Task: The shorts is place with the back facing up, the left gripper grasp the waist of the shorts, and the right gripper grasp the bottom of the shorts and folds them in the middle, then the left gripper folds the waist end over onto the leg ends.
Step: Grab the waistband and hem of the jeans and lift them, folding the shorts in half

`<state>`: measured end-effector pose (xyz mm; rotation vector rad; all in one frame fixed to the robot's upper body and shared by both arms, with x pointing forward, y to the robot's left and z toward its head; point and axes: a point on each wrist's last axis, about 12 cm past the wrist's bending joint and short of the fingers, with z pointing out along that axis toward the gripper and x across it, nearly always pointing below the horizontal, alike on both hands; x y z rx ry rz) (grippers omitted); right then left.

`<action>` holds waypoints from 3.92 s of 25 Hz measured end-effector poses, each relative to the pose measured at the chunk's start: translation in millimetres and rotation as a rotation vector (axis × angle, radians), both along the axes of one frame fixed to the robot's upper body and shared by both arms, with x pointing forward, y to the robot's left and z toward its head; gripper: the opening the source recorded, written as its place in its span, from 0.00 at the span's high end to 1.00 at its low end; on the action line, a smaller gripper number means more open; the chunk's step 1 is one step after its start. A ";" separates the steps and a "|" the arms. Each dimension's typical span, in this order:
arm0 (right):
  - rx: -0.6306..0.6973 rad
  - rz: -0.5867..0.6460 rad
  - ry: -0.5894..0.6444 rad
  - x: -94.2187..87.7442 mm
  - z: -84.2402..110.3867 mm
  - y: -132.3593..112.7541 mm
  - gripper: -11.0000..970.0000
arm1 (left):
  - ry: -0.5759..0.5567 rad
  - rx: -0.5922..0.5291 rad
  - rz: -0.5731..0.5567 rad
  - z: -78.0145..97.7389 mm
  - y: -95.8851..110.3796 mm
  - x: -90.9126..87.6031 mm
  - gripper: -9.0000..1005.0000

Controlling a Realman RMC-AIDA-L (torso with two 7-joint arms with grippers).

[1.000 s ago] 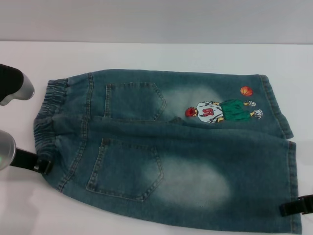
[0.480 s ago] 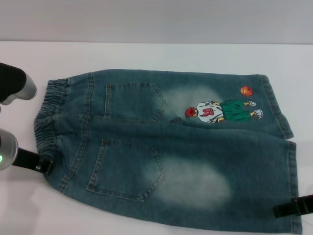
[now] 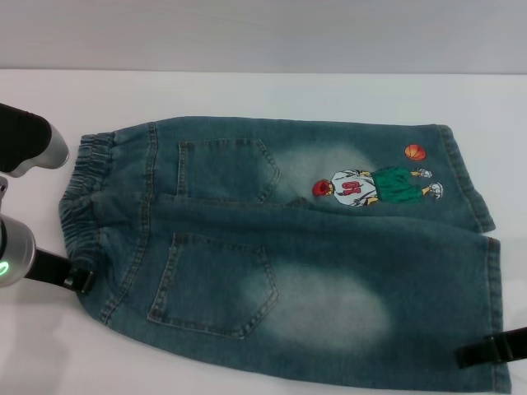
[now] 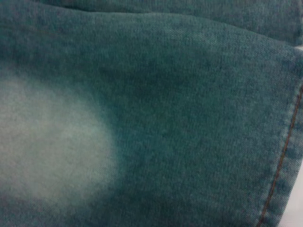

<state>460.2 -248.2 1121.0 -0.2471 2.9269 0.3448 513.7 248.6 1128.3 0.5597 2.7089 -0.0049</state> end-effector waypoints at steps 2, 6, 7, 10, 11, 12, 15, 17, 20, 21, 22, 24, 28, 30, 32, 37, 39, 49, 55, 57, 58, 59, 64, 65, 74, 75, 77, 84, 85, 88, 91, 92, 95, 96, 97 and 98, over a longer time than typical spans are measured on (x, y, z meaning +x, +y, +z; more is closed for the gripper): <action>-0.003 -0.004 0.002 -0.3 0.6 -1.6 0.40 | 0.000 0.000 0.000 0.0 0.0 0.0 0.77; -0.003 -0.007 -0.004 0.1 1.6 -2.3 0.41 | -0.001 0.000 0.000 0.4 -0.1 0.1 0.77; -0.002 -0.007 -0.007 0.2 1.5 -2.0 0.41 | -0.002 -0.001 0.000 0.6 -0.2 0.1 0.77; -0.001 -0.003 -0.011 0.6 1.5 -0.5 0.41 | -0.002 0.000 0.000 0.4 -0.2 0.1 0.77; -0.001 0.002 -0.012 0.8 2.0 0.0 0.41 | -0.001 0.000 0.000 0.3 -0.2 0.2 0.77; 0.000 0.008 -0.013 0.9 2.4 0.5 0.41 | -0.001 0.000 -0.001 0.3 -0.3 0.4 0.77; 0.006 0.037 -0.012 0.5 2.5 2.8 0.41 | -0.001 0.000 -0.001 0.3 -0.5 0.5 0.77; 0.006 0.050 -0.004 0.0 0.5 5.0 0.41 | 0.000 0.001 -0.003 0.2 -0.8 0.4 0.77; 0.006 0.063 -0.004 -0.1 -0.3 7.6 0.64 | 0.000 0.001 -0.005 0.1 -1.3 0.4 0.77; 0.006 0.064 -0.006 0.1 0.2 7.8 0.66 | 0.000 0.001 -0.006 0.1 -1.4 0.3 0.77; 0.007 0.067 -0.012 0.8 2.0 8.6 0.68 | 0.000 0.002 -0.008 0.0 -1.7 0.3 0.77; 0.008 0.069 -0.019 1.5 3.8 9.1 0.73 | 0.001 0.002 -0.010 -0.2 -2.1 0.1 0.77; 0.015 0.063 -0.069 3.3 14.8 8.8 0.83 | 0.001 0.003 -0.012 -0.2 -2.2 0.0 0.77; 0.016 0.062 -0.090 3.6 20.0 8.0 0.87 | 0.001 0.004 -0.013 -0.3 -2.4 0.0 0.77; 0.015 0.064 -0.090 3.5 20.1 8.2 0.90 | 0.001 0.004 -0.013 -0.3 -2.5 0.0 0.77; 0.012 0.085 -0.090 2.9 19.5 10.5 0.97 | -0.001 0.004 -0.014 -0.1 -2.5 0.2 0.77; 0.012 0.088 -0.096 3.4 20.2 10.5 0.98 | -0.004 0.003 -0.013 0.1 -2.5 0.5 0.77; 0.016 0.109 -0.255 14.2 36.3 13.0 0.98 | -0.033 -0.005 -0.010 2.6 -2.9 4.4 0.77; 0.030 0.111 -0.403 25.6 51.0 17.1 0.97 | -0.075 -0.020 -0.006 6.2 -4.8 8.8 0.77; 0.033 0.108 -0.466 31.3 56.3 17.0 0.97 | -0.107 -0.031 0.005 9.0 -3.3 12.5 0.77; 0.033 0.108 -0.466 31.3 56.3 17.0 0.97 | -0.107 -0.031 0.005 9.0 -3.3 12.5 0.77; 0.033 0.107 -0.487 33.2 57.7 16.8 0.97 | -0.118 -0.035 0.012 10.2 -1.9 14.0 0.77; 0.036 0.092 -0.574 42.6 63.1 16.5 0.96 | -0.188 -0.061 0.046 19.0 3.5 19.8 0.77; 0.035 0.089 -0.590 44.1 64.4 16.3 0.96 | -0.207 -0.070 0.053 21.6 3.3 21.5 0.77; 0.034 0.054 -0.697 56.3 68.4 10.1 0.95 | -0.301 -0.138 0.054 35.8 -4.8 34.6 0.77; 0.033 0.054 -0.693 56.8 66.9 10.0 0.95 | -0.302 -0.139 0.053 36.2 -5.2 34.9 0.77; 0.032 0.057 -0.666 56.8 61.4 9.5 0.94 | -0.299 -0.141 0.054 36.5 -5.7 35.1 0.77; 0.017 0.038 -0.439 41.7 42.1 -3.9 0.93 | -0.276 -0.144 0.062 34.4 -7.7 33.3 0.77; 0.014 0.030 -0.412 38.5 40.0 -6.4 0.93 | -0.273 -0.143 0.061 33.8 -8.8 33.6 0.78; 0.010 0.012 -0.370 31.6 35.2 -10.8 0.93 | -0.267 -0.139 0.053 33.9 -11.1 34.6 0.78; 0.015 -0.002 -0.353 26.3 31.4 -13.0 0.92 | -0.263 -0.137 0.044 33.8 -13.5 34.5 0.78; 0.018 -0.002 -0.349 25.2 30.5 -12.6 0.88 | -0.262 -0.136 0.038 33.4 -15.0 34.1 0.78; 0.023 0.008 -0.333 22.6 26.5 -9.3 0.76 | -0.259 -0.135 0.030 32.7 -17.2 33.5 0.78; 0.025 0.015 -0.329 22.1 25.4 -7.1 0.72 | -0.258 -0.135 0.026 32.5 -18.3 33.4 0.78; 0.030 0.022 -0.326 21.6 24.3 -4.7 0.70 | -0.257 -0.135 0.025 32.4 -18.7 33.3 0.78; 0.044 0.032 -0.322 20.9 23.3 -0.8 0.69 | -0.257 -0.135 0.023 32.3 -19.2 33.2 0.78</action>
